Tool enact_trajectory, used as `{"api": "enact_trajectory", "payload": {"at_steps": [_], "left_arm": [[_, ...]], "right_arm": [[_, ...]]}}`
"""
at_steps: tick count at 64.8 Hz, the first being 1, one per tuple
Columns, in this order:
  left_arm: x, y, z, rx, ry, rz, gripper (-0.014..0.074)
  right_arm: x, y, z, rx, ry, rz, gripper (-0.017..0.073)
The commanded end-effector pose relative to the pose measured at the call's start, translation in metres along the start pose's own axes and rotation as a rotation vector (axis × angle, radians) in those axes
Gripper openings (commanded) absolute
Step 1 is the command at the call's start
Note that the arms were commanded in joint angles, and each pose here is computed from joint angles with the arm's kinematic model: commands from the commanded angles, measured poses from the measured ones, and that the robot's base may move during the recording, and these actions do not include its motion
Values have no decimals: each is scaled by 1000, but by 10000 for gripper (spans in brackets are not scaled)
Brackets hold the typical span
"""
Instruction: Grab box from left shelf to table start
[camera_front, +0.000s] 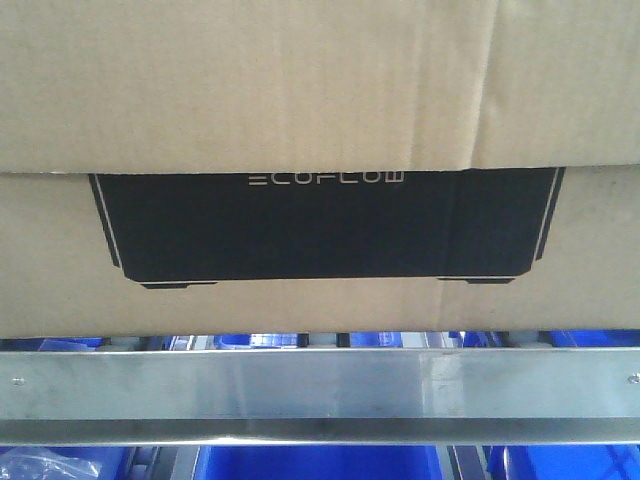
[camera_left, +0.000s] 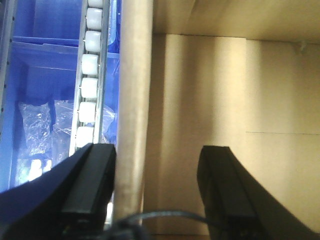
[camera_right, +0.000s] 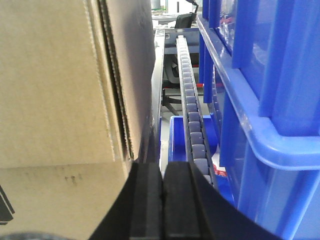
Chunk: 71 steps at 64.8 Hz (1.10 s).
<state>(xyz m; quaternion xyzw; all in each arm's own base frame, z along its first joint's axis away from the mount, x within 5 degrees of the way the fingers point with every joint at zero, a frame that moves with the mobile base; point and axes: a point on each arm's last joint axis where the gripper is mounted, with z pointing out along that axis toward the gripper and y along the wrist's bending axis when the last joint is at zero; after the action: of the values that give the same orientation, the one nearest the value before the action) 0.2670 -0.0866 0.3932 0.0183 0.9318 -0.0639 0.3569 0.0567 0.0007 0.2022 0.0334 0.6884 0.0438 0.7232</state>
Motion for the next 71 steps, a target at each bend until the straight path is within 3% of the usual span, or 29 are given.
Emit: {"api": "enact_trajectory", "payload": {"at_steps": [1, 36, 59, 71], "left_arm": [[-10, -2, -19, 20, -91, -6, 284], [-9, 2, -19, -13, -82, 8, 270], [-8, 2, -19, -16, -74, 8, 113], [-8, 2, -19, -16, -74, 8, -48]], "right_arm": [[-14, 1, -1, -4, -108, -12, 47], [-14, 1, -1, -4, -108, -12, 47], [-14, 1, -1, -4, -108, -12, 47], [-14, 1, -1, -4, -108, -12, 47]]}}
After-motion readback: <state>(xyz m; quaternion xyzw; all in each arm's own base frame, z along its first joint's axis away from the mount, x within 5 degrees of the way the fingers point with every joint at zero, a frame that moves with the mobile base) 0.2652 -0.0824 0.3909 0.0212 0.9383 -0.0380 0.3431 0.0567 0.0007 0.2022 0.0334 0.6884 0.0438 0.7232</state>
